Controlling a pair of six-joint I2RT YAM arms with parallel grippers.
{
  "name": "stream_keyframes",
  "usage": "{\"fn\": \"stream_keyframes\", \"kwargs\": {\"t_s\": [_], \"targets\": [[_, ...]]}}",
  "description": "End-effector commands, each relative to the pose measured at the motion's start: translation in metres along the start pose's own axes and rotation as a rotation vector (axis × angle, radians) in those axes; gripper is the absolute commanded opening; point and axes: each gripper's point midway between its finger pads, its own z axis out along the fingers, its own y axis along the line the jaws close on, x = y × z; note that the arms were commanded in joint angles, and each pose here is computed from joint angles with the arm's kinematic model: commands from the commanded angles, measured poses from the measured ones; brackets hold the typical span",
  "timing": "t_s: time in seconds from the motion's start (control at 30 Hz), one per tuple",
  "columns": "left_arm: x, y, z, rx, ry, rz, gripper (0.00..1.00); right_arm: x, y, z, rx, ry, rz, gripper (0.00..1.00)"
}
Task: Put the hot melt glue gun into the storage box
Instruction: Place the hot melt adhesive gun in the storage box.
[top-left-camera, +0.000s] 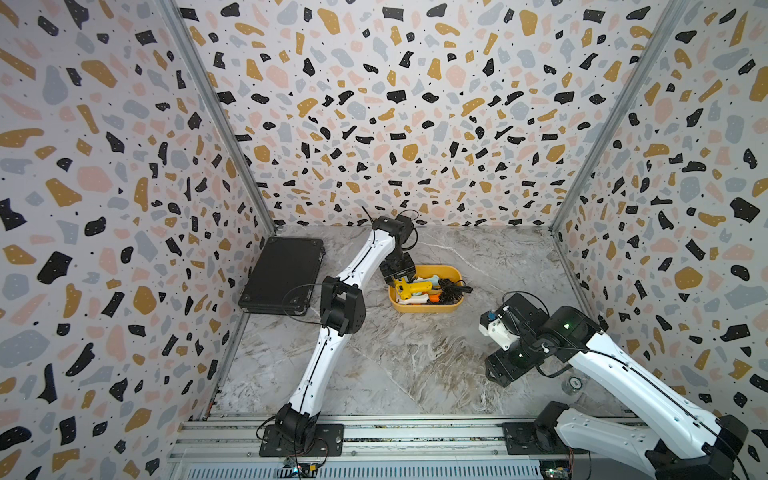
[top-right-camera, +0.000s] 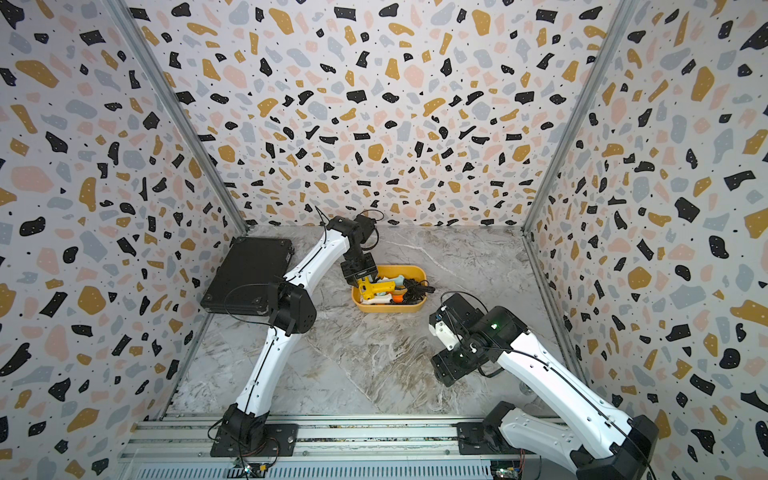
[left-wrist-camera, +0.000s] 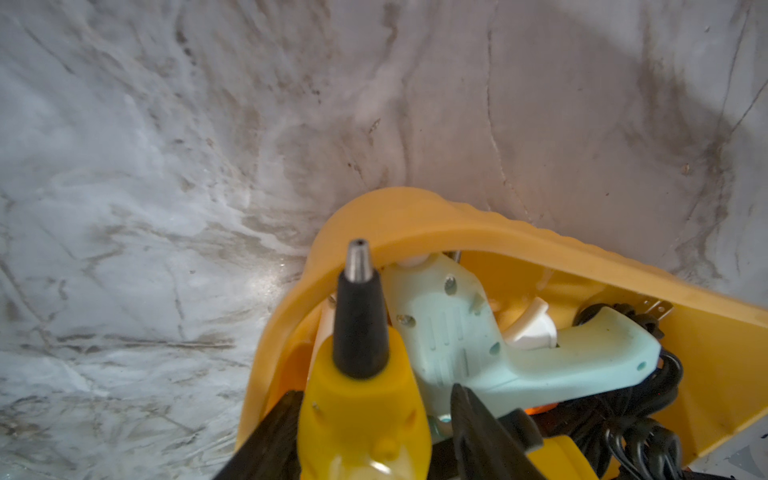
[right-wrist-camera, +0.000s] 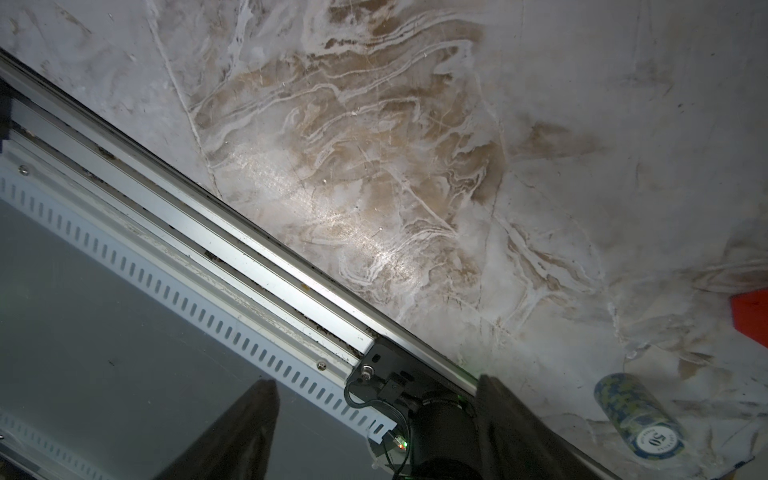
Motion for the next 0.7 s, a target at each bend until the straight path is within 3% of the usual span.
{"fn": "stream_keyframes", "kwargs": {"t_s": [0.0, 0.37, 0.67], "targets": [[0.002, -0.005, -0.021, 0.023, -0.031, 0.026, 0.62, 0.003, 0.001, -0.002, -0.009, 0.011, -0.004, 0.80], [0.012, 0.010, -0.076, -0.007, -0.113, 0.096, 0.86, -0.004, 0.001, -0.008, 0.000, -0.012, -0.008, 0.80], [0.023, 0.050, -0.181, -0.047, -0.349, 0.182, 0.90, -0.048, -0.010, -0.032, 0.105, -0.120, -0.048, 0.81]]}}
